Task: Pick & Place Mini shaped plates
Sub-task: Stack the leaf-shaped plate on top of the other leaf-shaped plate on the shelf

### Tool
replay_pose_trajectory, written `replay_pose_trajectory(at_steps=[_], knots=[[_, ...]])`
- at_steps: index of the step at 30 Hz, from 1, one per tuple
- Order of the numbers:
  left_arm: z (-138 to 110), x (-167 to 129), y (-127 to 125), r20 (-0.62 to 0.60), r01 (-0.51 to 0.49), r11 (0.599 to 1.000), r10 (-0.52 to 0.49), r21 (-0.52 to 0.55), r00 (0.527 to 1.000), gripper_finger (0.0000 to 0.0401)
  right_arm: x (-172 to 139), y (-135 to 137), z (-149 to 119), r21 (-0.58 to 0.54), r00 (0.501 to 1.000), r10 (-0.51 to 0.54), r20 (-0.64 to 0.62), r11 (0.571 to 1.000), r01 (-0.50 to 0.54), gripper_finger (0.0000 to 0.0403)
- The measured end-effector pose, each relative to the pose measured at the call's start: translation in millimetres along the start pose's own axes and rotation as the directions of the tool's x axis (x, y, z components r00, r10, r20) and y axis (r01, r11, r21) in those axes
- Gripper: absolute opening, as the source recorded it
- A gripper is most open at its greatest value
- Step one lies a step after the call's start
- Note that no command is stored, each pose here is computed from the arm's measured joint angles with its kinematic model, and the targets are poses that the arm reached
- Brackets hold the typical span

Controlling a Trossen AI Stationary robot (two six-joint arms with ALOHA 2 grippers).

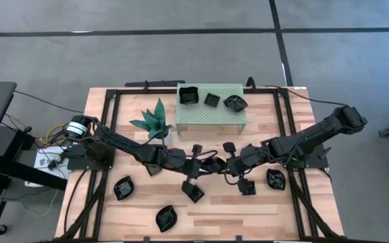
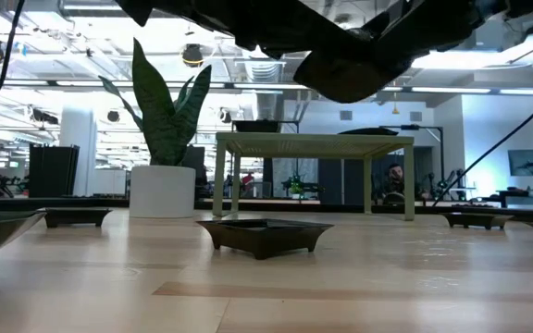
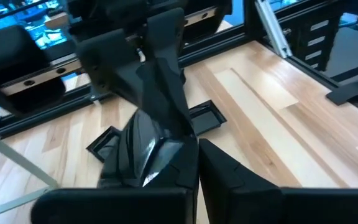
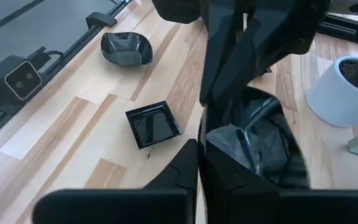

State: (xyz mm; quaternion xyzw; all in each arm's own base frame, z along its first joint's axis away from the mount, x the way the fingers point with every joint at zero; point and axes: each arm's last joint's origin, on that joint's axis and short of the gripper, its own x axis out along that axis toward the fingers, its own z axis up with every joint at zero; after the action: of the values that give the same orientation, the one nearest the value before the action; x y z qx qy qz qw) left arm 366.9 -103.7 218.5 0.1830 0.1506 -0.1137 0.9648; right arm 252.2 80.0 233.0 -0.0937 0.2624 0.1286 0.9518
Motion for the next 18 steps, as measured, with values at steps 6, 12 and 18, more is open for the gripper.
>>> replay_pose_trajectory(at_steps=[6, 12, 18], knots=[[-1, 0, 3, -0.016, -0.062, 0.998, 0.062, -0.003, 0.998, 0.0055, 0, 0, -1, -0.011, 1.0, -0.01, -0.015, 1.0, 0.01, 0.0004], [-3, -1, 5, -0.053, -0.17, 0.985, 0.169, -0.014, 0.984, 0.0111, 0, 1, -9, 0.023, 0.996, -0.01, -0.094, 1.0, 0.012, 0.0003], [-12, -2, 4, -0.094, -0.213, 0.977, 0.211, -0.012, 0.973, 0.0133, -11, 2, -6, -0.005, 0.974, -0.135, -0.18, 0.991, 0.136, 0.0002]])
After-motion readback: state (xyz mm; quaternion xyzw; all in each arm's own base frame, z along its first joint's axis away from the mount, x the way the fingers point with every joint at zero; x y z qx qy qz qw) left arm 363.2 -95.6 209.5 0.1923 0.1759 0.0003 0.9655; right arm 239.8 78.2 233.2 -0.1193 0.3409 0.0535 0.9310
